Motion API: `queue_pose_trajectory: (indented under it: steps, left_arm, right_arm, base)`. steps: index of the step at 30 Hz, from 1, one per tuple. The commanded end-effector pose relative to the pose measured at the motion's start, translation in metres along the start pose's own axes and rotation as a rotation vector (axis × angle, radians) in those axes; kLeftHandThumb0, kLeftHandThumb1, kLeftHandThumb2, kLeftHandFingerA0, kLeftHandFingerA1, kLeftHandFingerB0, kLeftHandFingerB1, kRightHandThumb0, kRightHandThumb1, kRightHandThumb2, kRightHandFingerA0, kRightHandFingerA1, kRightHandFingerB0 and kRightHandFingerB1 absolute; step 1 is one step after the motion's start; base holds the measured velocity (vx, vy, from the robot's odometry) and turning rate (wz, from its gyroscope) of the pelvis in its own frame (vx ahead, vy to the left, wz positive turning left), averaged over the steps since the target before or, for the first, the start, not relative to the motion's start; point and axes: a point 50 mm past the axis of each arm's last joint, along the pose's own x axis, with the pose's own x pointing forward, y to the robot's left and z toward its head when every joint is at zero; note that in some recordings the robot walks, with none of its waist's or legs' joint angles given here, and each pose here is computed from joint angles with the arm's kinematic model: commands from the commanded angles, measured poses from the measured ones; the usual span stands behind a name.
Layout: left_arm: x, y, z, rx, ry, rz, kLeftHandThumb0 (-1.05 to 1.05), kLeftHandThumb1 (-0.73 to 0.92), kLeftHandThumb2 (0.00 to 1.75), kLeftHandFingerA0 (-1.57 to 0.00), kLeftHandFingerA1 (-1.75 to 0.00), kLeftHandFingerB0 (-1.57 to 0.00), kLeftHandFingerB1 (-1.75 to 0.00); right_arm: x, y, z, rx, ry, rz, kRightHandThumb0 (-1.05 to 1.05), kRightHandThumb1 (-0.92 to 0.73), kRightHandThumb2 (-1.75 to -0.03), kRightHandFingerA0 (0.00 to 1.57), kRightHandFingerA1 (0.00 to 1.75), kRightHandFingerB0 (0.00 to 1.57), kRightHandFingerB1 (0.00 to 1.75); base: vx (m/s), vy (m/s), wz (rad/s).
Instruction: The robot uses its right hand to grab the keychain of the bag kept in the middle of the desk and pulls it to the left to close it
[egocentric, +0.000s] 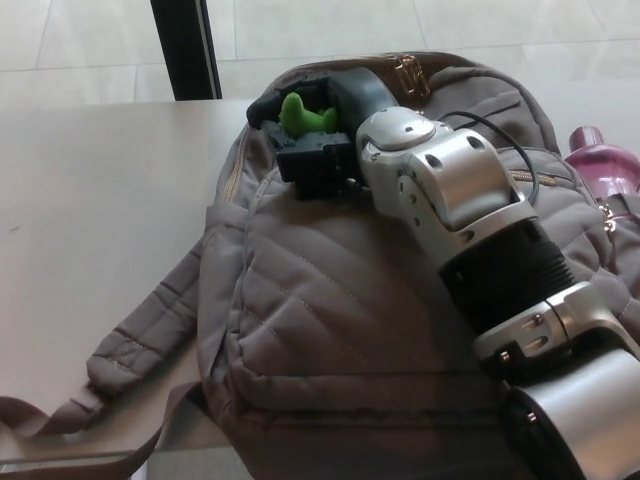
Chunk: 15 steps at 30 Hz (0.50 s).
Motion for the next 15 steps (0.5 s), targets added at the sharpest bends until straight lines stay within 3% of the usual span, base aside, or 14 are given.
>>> queue_pose_trajectory:
  steps: [1,3,4,5,6,7,9,10,11,12,13,15]
  left_arm:
    - [0.0,0.005,-0.002,0.104,0.069,0.035,-0.63,0.92,0.89,-0.43,-0.61,-0.33,-0.52]
    - [-0.001,0.005,-0.004,0.104,0.074,0.031,-0.63,0.92,0.89,-0.43,-0.61,-0.33,-0.52]
    - [-0.001,0.004,-0.005,0.119,0.077,0.029,-0.63,0.92,0.91,-0.45,-0.58,-0.34,-0.48]
    - [-0.001,0.004,-0.005,0.128,0.083,0.028,-0.62,0.92,0.9,-0.45,-0.6,-0.34,-0.49]
    - [-0.001,0.004,-0.007,0.131,0.09,0.031,-0.62,0.92,0.89,-0.44,-0.61,-0.34,-0.52]
    - [-0.001,0.004,-0.007,0.133,0.093,0.032,-0.62,0.92,0.88,-0.47,-0.59,-0.36,-0.49]
    - [-0.001,0.003,-0.008,0.133,0.093,0.032,-0.62,0.92,0.88,-0.47,-0.59,-0.36,-0.49]
    - [-0.001,0.003,-0.008,0.131,0.098,0.033,-0.63,0.92,0.89,-0.47,-0.58,-0.37,-0.48]
    - [-0.001,0.002,-0.009,0.13,0.1,0.033,-0.63,0.92,0.89,-0.47,-0.58,-0.37,-0.48]
    - [0.0,0.002,-0.008,0.126,0.106,0.031,-0.47,0.81,1.2,-0.48,-0.69,-0.24,-0.55]
    - [0.0,0.001,-0.008,0.103,0.112,0.024,-0.46,0.92,0.81,-0.43,-0.61,-0.32,-0.5]
    - [0.0,0.0,-0.008,0.053,0.101,0.027,-0.41,0.92,0.78,-0.42,-0.6,-0.3,-0.49]
  right_arm:
    - [-0.09,0.216,0.052,0.131,-0.23,0.73,-0.34,-0.54,-1.1,1.08,1.68,0.8,1.41]
    - [-0.088,0.214,0.049,0.133,-0.228,0.718,-0.34,-0.54,-1.1,1.08,1.68,0.8,1.41]
    - [-0.088,0.215,0.048,0.138,-0.231,0.72,-0.38,-0.53,-1.16,1.31,1.37,0.97,1.17]
    - [-0.092,0.219,0.048,0.194,-0.238,0.782,-0.4,-0.52,-1.2,1.1,1.62,0.87,1.43]
    - [-0.095,0.222,0.048,0.208,-0.241,0.813,-0.4,-0.48,-1.14,1.32,1.37,1.03,1.2]
    - [-0.098,0.224,0.048,0.21,-0.25,0.832,-0.42,-0.44,-1.13,1.1,1.61,0.92,1.44]
    - [-0.1,0.227,0.047,0.206,-0.261,0.844,-0.42,-0.44,-1.13,1.1,1.61,0.92,1.44]
    - [-0.109,0.237,0.047,0.196,-0.298,0.925,-0.39,-0.54,-1.05,0.97,1.75,0.79,1.57]
    - [-0.114,0.241,0.046,0.192,-0.315,0.959,-0.39,-0.54,-1.05,0.97,1.75,0.79,1.57]
    - [-0.121,0.247,0.046,0.176,-0.324,0.998,-0.4,-0.51,-1.02,0.97,1.75,0.79,1.51]
    - [-0.129,0.254,0.045,0.17,-0.335,1.052,-0.38,-0.51,-1.02,0.97,1.75,0.8,1.54]
    - [-0.136,0.259,0.044,0.16,-0.35,1.088,-0.38,-0.49,-1.07,0.95,1.75,0.78,1.54]
  base:
    - [0.0,0.0,0.0]
    - [0.0,0.0,0.0]
    - [0.0,0.0,0.0]
    - [0.0,0.0,0.0]
    - [0.0,0.0,0.0]
    - [0.0,0.0,0.0]
    - [0.0,0.0,0.0]
    - [0.0,0.0,0.0]
    - [0.0,0.0,0.0]
    - [0.0,0.0,0.0]
    - [0.0,0.0,0.0]
    - [0.0,0.0,0.0]
